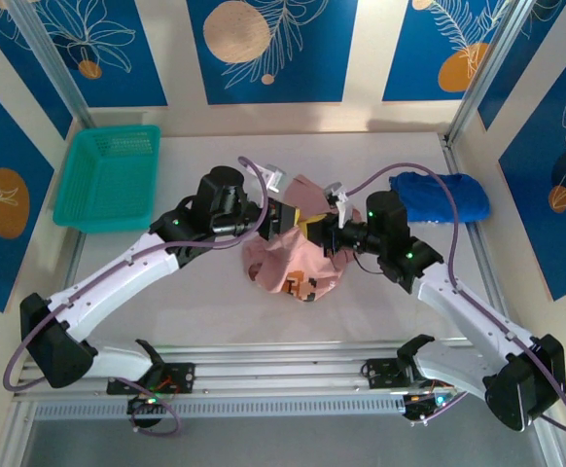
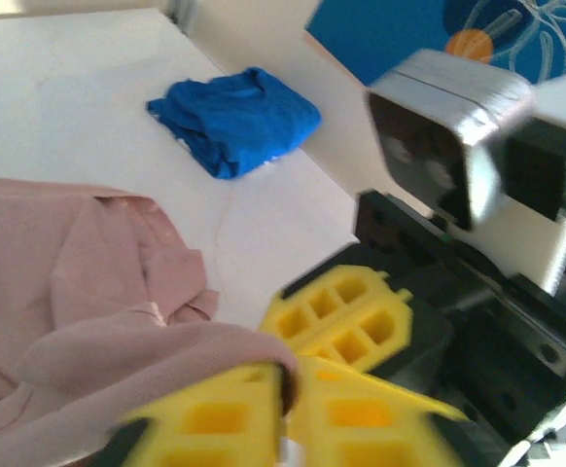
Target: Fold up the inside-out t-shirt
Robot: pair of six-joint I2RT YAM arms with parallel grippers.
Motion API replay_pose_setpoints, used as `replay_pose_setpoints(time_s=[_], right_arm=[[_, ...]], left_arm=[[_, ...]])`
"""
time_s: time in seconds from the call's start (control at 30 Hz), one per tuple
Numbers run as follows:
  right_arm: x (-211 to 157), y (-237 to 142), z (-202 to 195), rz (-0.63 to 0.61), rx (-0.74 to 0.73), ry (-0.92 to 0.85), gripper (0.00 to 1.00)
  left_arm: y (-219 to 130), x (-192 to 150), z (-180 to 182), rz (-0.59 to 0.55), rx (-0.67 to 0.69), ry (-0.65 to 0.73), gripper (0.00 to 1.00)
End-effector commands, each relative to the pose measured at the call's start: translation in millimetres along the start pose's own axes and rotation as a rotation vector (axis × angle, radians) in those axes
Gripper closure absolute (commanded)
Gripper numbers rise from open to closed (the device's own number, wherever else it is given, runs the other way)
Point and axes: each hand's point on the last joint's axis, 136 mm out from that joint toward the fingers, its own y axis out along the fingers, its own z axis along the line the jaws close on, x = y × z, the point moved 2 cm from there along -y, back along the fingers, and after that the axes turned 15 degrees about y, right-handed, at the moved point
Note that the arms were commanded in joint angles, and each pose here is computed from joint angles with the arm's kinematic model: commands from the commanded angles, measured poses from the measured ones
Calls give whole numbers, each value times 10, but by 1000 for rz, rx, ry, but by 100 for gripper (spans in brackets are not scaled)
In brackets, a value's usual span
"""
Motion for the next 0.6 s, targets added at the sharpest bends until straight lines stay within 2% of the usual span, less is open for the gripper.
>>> replay_pose_setpoints(time_s=[0.0, 0.1, 0.3, 0.43, 0.57], right_arm=[[-3, -95, 8, -18, 32, 31, 100], [-6, -155, -2, -20, 81, 84, 100], [74, -217, -49, -42, 109, 132, 100], [102, -225, -49, -48, 117, 140, 100], [96, -228, -51, -48, 115, 145, 100]], left_arm=[[-197, 41, 179, -42, 166, 56, 69], [-258, -130, 304, -33, 233, 88, 65], [-89, -596, 376, 88, 208, 68, 64], [68, -714, 500, 134, 207, 43, 63], [236, -688, 574, 129, 172, 33, 61]])
